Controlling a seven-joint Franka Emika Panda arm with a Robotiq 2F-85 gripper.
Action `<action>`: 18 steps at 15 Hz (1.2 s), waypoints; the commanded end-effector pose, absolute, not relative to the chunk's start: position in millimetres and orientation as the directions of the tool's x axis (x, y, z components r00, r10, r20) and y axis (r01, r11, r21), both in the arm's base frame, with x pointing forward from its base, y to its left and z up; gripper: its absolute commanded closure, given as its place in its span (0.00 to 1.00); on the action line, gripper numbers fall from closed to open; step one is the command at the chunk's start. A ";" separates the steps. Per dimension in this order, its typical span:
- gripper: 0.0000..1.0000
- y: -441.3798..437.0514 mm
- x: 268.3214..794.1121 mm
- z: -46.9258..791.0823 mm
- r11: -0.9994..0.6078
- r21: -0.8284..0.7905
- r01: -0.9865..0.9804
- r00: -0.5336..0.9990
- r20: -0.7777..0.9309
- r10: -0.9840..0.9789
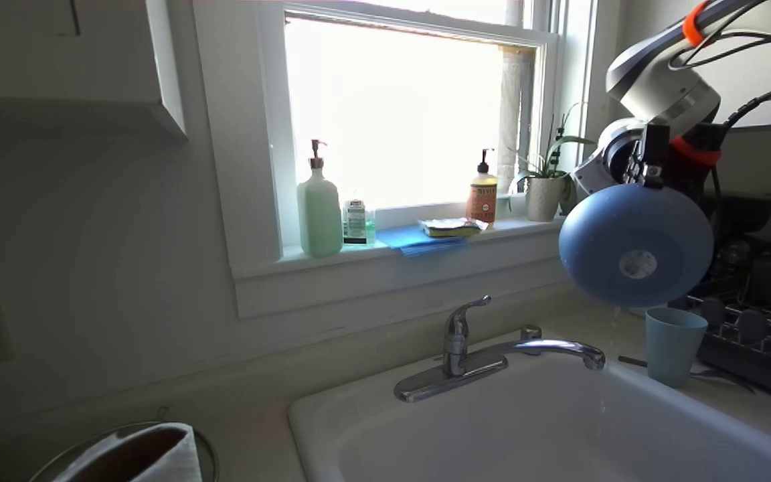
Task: Pick up the blue bowl and pour the water in the blue bowl into the sink then put the bowl back where it was and place the gray cup inside the blue bowl
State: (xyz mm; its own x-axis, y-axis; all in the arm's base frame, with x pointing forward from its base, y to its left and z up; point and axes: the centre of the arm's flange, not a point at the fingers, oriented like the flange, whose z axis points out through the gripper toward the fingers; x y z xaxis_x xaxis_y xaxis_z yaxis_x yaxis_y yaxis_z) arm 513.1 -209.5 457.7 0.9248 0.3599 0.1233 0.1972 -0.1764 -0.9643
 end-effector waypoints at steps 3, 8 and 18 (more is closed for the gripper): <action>0.99 -215.7 521.0 461.2 -0.087 -0.973 0.214 0.911 0.167 0.377; 0.99 -214.5 519.6 464.1 -0.085 -0.970 0.226 0.911 0.180 0.370; 0.99 -193.3 530.1 474.2 -0.412 -0.871 0.268 0.940 0.144 0.308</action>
State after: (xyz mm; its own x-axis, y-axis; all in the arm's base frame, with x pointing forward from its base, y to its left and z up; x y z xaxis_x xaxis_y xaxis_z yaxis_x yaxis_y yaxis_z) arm 532.2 -208.7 466.0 0.9354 0.3131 0.1644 0.2629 -0.3048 -0.9154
